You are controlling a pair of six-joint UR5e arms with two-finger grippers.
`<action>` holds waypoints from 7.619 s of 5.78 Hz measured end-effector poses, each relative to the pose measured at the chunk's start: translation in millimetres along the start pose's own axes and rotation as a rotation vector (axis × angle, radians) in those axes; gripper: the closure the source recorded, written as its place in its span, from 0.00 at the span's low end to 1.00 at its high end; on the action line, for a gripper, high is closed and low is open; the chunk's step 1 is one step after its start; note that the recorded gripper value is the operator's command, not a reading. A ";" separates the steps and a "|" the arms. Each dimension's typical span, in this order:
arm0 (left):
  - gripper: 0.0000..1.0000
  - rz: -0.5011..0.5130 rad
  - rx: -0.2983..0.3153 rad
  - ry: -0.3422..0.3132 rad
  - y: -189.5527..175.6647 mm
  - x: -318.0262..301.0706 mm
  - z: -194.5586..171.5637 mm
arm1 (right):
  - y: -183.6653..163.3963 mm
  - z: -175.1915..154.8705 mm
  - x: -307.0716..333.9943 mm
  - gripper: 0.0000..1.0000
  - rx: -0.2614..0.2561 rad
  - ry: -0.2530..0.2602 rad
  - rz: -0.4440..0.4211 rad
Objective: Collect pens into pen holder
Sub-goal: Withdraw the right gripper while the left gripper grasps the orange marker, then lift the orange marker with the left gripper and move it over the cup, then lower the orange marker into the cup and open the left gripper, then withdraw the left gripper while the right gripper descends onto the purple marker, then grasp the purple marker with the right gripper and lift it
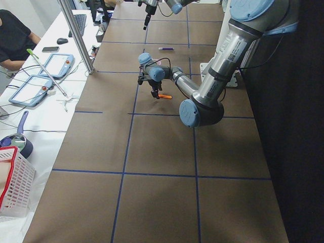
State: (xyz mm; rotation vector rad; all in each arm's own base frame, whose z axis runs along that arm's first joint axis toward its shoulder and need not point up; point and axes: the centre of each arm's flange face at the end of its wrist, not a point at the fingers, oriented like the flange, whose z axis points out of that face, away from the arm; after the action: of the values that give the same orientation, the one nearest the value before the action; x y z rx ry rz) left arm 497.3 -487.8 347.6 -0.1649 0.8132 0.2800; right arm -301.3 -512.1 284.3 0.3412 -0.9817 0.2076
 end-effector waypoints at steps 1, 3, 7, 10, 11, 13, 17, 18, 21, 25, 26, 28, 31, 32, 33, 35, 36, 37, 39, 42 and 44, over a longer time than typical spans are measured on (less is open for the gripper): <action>0.36 -0.001 -0.004 -0.003 2.3 3.0 4.2 | 0.4 0.4 1.8 0.00 -0.001 0.002 0.001; 0.63 0.008 -0.007 -0.005 5.2 6.1 9.6 | 1.5 1.5 4.3 0.00 -0.003 0.005 0.000; 1.00 0.027 0.003 -0.004 3.6 3.2 5.5 | 1.7 1.9 6.4 0.00 -0.001 0.008 0.003; 1.00 0.119 0.209 0.032 16.4 46.1 -81.3 | 2.5 2.9 9.5 0.00 -0.001 0.013 0.003; 1.00 0.152 0.314 0.063 25.9 76.3 -123.7 | 3.3 3.8 12.0 0.00 -0.002 0.017 0.005; 1.00 0.036 0.503 0.171 37.5 125.5 -177.5 | 4.3 4.4 14.9 0.00 -0.004 0.021 0.006; 0.95 -0.146 0.800 0.215 48.7 210.3 -129.2 | 4.4 4.8 16.6 0.00 0.000 0.026 0.023; 0.93 -0.159 0.831 0.232 48.8 216.5 -116.9 | 4.8 5.2 17.9 0.00 -0.001 0.028 0.026; 0.76 -0.156 0.850 0.260 49.8 203.7 -99.9 | 5.4 5.9 19.7 0.00 -0.002 0.031 0.028; 0.00 -0.149 0.861 0.296 51.8 190.8 -91.0 | 5.4 5.5 19.4 0.00 -0.002 0.030 0.033; 0.01 -0.148 0.864 0.303 52.9 191.4 -93.4 | 6.7 7.6 22.8 0.00 -0.007 0.037 0.030; 0.01 -0.166 0.881 0.324 50.8 186.4 -110.0 | 12.3 17.3 30.7 0.00 -0.023 0.056 0.046; 0.01 -0.231 0.817 0.356 25.6 132.5 -149.6 | 55.9 58.8 31.9 0.02 -0.191 0.077 0.092; 0.01 -0.240 0.727 0.364 14.1 96.0 -162.3 | 69.1 72.1 36.8 0.04 -0.269 0.089 0.099; 0.01 -0.247 0.672 0.376 9.1 71.0 -174.2 | 86.6 86.9 39.4 0.09 -0.329 0.114 0.096; 0.01 -0.251 0.651 0.388 10.7 56.3 -184.4 | 123.5 120.2 42.7 0.24 -0.444 0.156 0.079; 0.01 -0.254 0.653 0.389 11.5 54.3 -186.0 | 131.8 126.3 46.2 0.27 -0.483 0.170 0.081; 0.01 -0.256 0.655 0.390 11.9 53.5 -186.5 | 135.4 129.6 49.6 0.27 -0.507 0.188 0.075; 0.01 -0.262 0.664 0.383 12.8 49.0 -184.3 | 134.0 133.4 57.4 0.31 -0.540 0.237 0.038; 0.01 -0.265 0.678 0.378 13.0 47.8 -184.2 | 123.3 143.9 45.0 0.35 -0.553 0.255 0.011; 0.01 -0.267 0.685 0.375 12.8 47.4 -183.9 | 117.5 144.1 40.2 0.38 -0.564 0.262 -0.016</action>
State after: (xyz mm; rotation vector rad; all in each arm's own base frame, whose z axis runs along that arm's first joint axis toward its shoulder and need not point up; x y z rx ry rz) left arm 397.1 -513.2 187.7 0.3271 1.2017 -0.2979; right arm -429.3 -456.2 413.5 -0.1916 -0.7395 -0.0435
